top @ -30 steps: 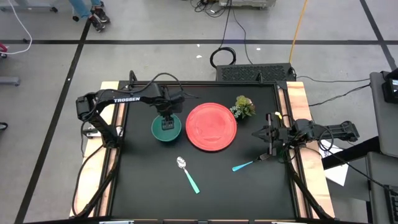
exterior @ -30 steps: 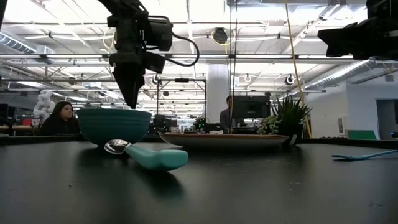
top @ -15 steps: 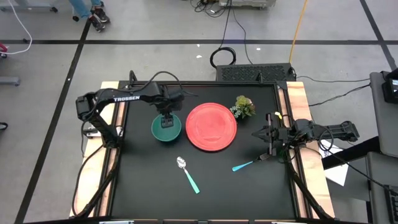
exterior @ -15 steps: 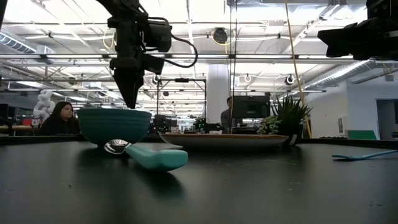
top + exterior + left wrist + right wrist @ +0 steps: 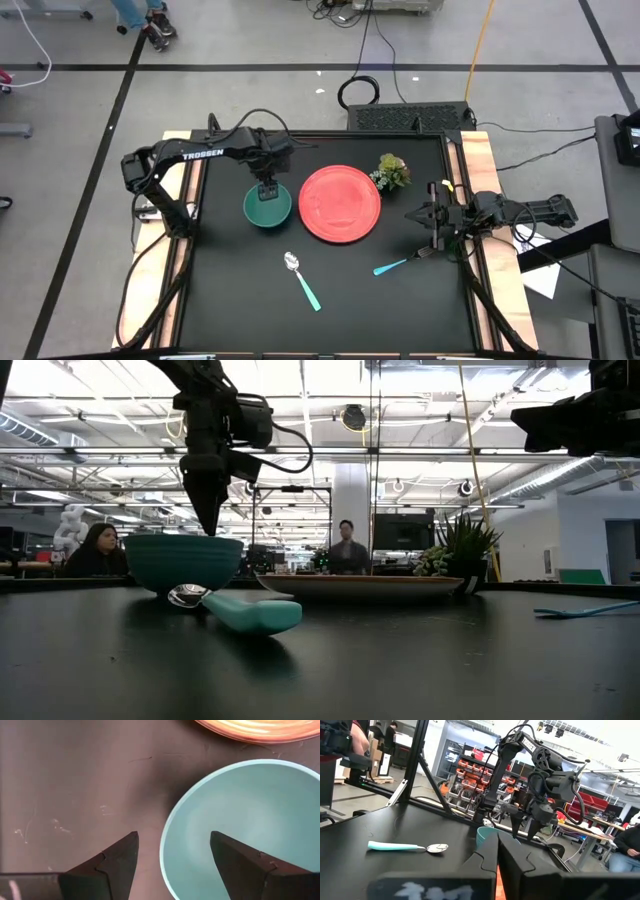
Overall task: Set table place
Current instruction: Stack the green bowl on the orange plate
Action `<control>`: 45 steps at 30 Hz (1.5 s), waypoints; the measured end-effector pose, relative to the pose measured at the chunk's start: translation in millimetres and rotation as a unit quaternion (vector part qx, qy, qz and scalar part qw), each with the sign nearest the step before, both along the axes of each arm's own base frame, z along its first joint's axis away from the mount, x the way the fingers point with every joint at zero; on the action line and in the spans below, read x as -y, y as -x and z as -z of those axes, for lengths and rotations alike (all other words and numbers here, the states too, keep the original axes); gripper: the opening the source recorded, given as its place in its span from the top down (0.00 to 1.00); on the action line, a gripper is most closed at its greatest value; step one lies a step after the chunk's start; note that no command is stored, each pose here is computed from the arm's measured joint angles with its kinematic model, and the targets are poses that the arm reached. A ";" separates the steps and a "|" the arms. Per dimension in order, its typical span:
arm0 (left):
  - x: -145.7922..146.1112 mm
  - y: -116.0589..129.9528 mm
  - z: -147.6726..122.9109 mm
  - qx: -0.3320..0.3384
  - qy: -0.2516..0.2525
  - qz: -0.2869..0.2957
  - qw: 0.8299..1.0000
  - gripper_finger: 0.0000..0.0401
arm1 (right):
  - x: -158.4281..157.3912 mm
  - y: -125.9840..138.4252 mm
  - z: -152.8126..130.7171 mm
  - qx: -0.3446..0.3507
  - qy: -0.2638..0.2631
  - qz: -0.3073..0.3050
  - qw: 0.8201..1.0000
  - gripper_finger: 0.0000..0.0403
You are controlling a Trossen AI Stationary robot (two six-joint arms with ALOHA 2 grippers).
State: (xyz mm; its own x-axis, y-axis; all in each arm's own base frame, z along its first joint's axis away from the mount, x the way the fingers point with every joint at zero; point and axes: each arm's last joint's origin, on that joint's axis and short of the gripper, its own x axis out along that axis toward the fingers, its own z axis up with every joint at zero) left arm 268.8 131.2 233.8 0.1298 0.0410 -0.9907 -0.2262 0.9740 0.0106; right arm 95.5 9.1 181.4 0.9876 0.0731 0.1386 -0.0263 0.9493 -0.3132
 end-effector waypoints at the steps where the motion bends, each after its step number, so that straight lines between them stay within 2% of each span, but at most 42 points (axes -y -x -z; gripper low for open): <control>1: 0.2 -0.1 0.0 0.002 0.003 0.001 1.000 0.37 | 0.0 0.0 0.0 0.000 0.000 0.000 1.000 1.00; 16: 4.7 7.8 20.5 -0.019 0.023 0.002 1.000 0.37 | 0.0 0.0 0.0 0.000 0.000 0.000 1.000 1.00; 36: -1.8 5.3 22.0 0.001 -0.003 0.008 1.000 0.37 | 0.0 0.0 0.0 0.000 0.000 0.000 1.000 1.00; 45: -4.5 13.2 37.5 -0.010 0.001 0.000 1.000 0.37 | 0.0 0.0 0.0 0.000 0.000 0.000 1.000 1.00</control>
State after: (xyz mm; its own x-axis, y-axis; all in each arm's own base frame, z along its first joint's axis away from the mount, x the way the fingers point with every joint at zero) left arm 255.7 135.8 196.3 0.1090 0.0389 -0.9933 -0.2267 0.9739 0.0132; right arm 95.5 9.1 181.4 0.9876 0.0735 0.1386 -0.0268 0.9494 -0.3128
